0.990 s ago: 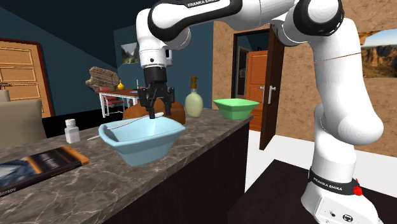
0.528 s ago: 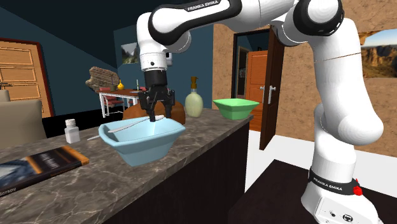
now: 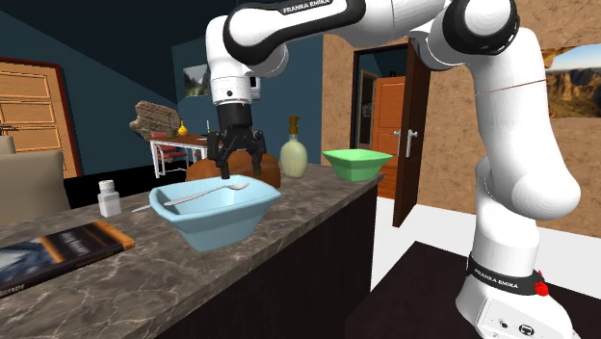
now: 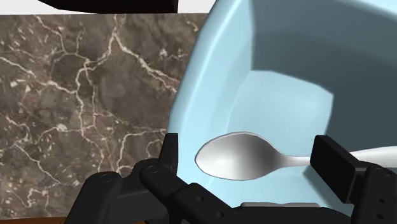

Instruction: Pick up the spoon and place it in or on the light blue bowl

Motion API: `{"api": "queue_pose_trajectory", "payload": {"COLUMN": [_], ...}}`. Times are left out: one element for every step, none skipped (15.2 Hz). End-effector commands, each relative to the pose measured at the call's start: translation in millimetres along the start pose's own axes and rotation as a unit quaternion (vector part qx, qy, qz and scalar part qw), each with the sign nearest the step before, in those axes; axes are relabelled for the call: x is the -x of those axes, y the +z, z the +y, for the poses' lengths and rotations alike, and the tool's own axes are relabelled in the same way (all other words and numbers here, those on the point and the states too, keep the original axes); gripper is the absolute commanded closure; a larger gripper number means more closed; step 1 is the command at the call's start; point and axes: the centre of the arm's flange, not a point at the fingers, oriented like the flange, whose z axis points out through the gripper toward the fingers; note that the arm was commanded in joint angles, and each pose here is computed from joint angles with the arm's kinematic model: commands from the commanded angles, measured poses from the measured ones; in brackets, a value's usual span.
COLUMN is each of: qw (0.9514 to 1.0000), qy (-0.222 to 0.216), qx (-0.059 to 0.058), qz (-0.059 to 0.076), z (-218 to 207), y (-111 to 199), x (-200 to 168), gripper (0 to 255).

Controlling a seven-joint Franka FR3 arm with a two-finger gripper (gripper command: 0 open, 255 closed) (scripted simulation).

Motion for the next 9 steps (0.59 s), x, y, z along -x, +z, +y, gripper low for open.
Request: {"api": "queue_pose_trajectory", "payload": {"qw": [1.0,1.0,1.0,1.0,1.0,1.0,1.0,1.0,1.0], "qy": [0.0,0.0,0.0,0.0,0.0,0.0,0.0,0.0,0.0], "qx": [0.0,0.0,0.0,0.0,0.0,0.0,0.0,0.0,0.0], "qz": [0.0,0.0,0.0,0.0,0.0,0.0,0.0,0.0,0.0], "z": [1,1,1,1,1,1,1,1,1], "y": [-20,-33,-44,-44,-43,-44,-44,-44,-44], "x": [1,1,1,1,1,1,1,1,1], "gripper": [0,0,0,0,0,0,0,0,0]}}
